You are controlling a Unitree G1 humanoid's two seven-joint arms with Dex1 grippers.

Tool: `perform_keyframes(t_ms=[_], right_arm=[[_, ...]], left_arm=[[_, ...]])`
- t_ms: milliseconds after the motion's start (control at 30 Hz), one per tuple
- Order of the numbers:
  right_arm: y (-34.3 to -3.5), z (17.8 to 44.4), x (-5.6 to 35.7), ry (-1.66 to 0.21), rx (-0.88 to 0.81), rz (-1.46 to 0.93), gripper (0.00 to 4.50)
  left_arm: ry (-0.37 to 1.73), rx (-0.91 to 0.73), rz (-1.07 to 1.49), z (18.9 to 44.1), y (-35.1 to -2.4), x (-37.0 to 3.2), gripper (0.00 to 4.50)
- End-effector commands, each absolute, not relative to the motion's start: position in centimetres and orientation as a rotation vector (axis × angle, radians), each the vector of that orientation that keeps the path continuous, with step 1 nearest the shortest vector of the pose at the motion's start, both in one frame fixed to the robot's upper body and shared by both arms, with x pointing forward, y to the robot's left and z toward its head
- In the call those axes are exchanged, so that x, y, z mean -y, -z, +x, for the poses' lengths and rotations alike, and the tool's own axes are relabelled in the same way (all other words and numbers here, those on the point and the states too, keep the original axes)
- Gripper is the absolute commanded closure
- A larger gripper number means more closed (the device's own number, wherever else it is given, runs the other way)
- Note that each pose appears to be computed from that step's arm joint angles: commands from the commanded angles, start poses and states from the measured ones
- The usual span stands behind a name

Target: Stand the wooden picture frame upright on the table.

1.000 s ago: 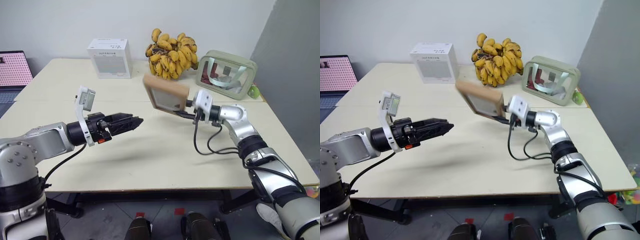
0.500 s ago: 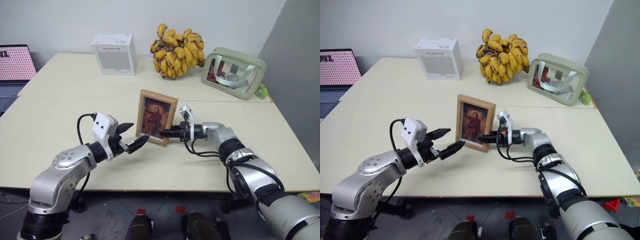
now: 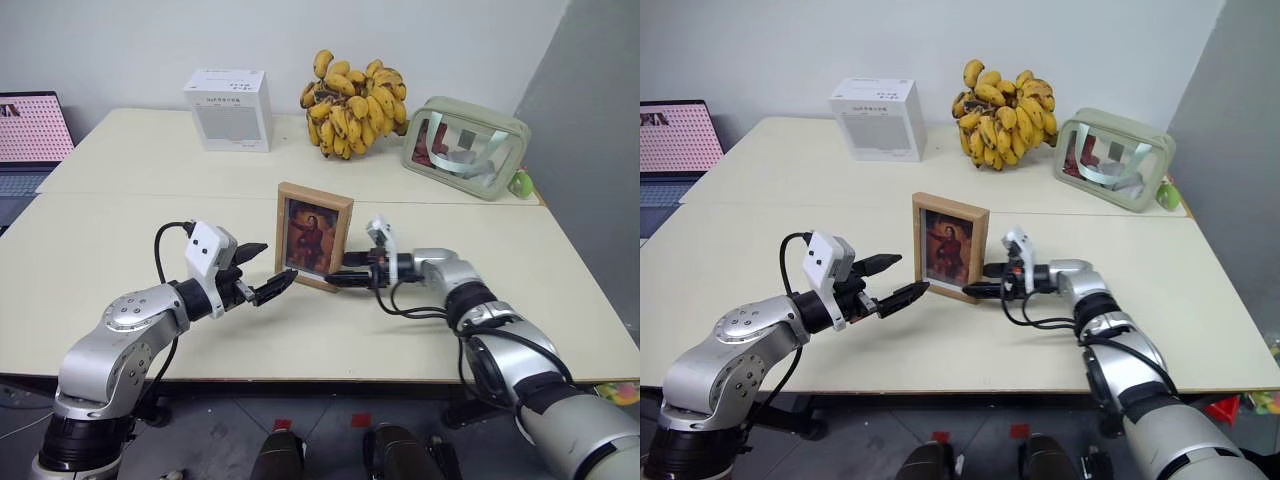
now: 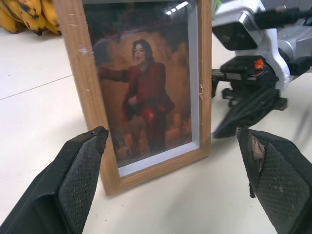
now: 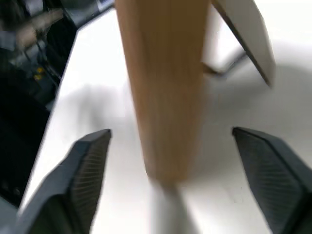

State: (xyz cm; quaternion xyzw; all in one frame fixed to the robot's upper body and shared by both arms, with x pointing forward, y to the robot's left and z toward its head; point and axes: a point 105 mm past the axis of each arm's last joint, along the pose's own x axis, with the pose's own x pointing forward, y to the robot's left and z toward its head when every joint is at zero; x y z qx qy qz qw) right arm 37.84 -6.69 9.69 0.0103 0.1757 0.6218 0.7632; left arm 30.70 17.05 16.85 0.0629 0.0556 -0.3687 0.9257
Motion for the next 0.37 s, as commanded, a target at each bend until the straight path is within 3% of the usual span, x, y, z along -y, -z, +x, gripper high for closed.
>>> perform_keyframes(t_ms=[33, 167, 367], right_arm=[[-11.8, 37.2, 11.2, -1.35, -0.345, -0.094, 0.02], [-16.5, 34.1, 13.3, -1.328, -0.269, -0.101, 0.02], [-21.0, 29.9, 9.4, -1.334, -0.201, -0.014, 0.02]], left_arm=[[0.758, -0.125, 0.175, 31.1, -17.7, -18.4, 0.0], [0.741, -0.174, 0.161, 31.8, -18.5, -20.6, 0.0], [0.773, -0.223, 0.105, 31.5, -21.1, -23.1, 0.0]])
